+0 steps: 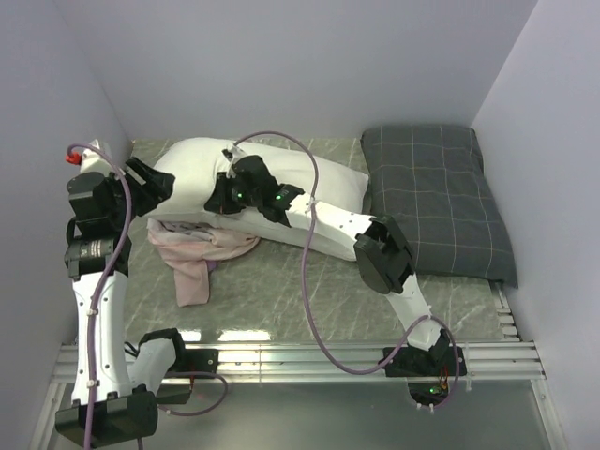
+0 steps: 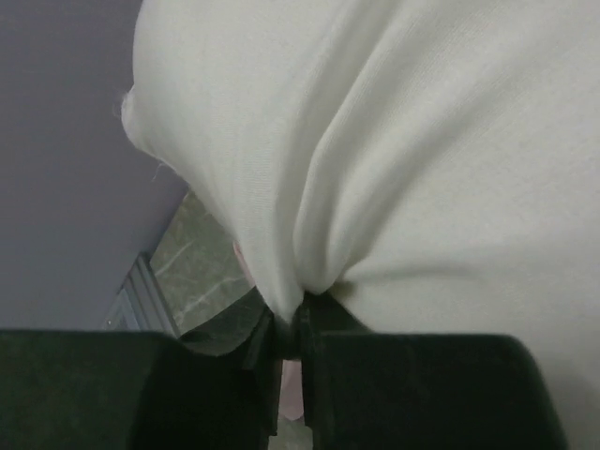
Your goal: Remove the pillowcase from the pillow
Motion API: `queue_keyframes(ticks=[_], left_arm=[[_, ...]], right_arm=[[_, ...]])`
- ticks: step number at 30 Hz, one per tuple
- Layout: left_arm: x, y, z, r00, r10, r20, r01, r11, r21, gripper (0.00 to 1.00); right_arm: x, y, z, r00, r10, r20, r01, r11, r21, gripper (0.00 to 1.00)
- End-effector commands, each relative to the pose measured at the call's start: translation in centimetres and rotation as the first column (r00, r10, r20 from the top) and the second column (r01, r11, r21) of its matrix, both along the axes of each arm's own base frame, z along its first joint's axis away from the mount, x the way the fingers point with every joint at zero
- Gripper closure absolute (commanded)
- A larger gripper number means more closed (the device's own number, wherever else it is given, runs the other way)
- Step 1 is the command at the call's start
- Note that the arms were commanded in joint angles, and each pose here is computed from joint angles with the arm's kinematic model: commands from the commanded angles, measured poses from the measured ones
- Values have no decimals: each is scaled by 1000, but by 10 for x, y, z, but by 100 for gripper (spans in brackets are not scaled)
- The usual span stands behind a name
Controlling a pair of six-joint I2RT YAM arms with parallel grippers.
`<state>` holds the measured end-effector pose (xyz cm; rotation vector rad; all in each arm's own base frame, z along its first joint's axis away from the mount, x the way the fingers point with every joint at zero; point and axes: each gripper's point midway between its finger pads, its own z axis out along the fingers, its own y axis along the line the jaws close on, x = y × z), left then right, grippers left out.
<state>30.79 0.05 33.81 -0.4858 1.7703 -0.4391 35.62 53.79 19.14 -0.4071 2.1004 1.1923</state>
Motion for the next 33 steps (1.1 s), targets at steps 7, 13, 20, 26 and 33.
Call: queue_keyframes(ticks=[7,13,20,26,33], left_arm=[[-7,-17,-10,993,-111,33,110,994,19,23],[-10,-23,-15,988,-138,62,138,990,10,18],[-22,-34,-9,975,-181,130,180,983,19,10],[-29,-36,-12,972,-191,138,188,982,31,10],[-31,-37,-22,972,-195,134,193,981,27,10]], right_arm=[[-42,-38,132,983,27,184,-51,991,127,52],[-57,-103,179,958,-95,271,74,994,87,45],[-82,-212,159,905,-272,327,271,961,49,8],[-99,-289,111,843,-413,346,443,897,-10,4],[-107,-321,88,828,-457,324,485,874,-6,2]])
